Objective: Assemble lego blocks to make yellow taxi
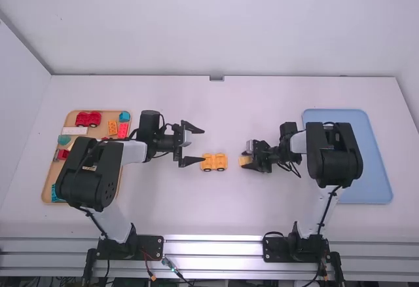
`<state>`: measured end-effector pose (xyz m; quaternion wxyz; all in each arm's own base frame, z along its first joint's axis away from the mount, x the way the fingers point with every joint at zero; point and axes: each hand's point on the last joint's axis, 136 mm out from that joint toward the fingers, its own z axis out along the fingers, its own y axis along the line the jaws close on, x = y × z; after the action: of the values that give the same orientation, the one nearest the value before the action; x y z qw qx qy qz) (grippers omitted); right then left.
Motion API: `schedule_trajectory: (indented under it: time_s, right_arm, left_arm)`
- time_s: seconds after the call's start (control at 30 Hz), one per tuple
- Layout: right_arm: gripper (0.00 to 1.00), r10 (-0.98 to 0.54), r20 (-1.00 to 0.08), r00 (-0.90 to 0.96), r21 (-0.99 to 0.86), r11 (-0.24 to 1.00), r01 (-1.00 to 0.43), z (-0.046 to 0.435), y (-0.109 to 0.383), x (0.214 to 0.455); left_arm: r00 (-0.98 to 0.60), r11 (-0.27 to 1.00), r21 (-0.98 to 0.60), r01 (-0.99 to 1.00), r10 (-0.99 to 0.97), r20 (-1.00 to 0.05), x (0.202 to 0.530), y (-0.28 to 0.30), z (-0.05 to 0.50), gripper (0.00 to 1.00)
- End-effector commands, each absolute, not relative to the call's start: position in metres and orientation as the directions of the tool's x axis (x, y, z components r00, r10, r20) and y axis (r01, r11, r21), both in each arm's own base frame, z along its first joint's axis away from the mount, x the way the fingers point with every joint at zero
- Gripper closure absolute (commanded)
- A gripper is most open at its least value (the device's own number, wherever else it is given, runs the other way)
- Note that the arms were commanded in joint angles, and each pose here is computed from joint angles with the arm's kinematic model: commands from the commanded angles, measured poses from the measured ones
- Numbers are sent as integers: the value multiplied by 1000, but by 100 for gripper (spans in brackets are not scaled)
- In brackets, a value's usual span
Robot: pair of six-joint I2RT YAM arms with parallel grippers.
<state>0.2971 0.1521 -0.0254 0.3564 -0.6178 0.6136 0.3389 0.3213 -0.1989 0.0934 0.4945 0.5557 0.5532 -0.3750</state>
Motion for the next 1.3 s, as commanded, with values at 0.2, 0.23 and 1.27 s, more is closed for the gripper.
schedule_trajectory:
  time_s: [0.2, 0.23, 1.27]
  right_arm:
    - [66, -504, -864, 6, -14, 11, -1000, -26, 152, 298]
    - [66, -500, -866, 7, -14, 10, -1000, -26, 153, 298]
    - [75, -479, -873, 95, -84, -45, -995, 41, 186, 294]
  left_arm:
    - [66, 80, 87, 993, 234, -970, 312, -202, 89, 1]
    - [57, 86, 81, 993, 246, -968, 312, -201, 86, 1]
    - [-1, 63, 27, 998, 406, -914, 302, -227, -9, 1]
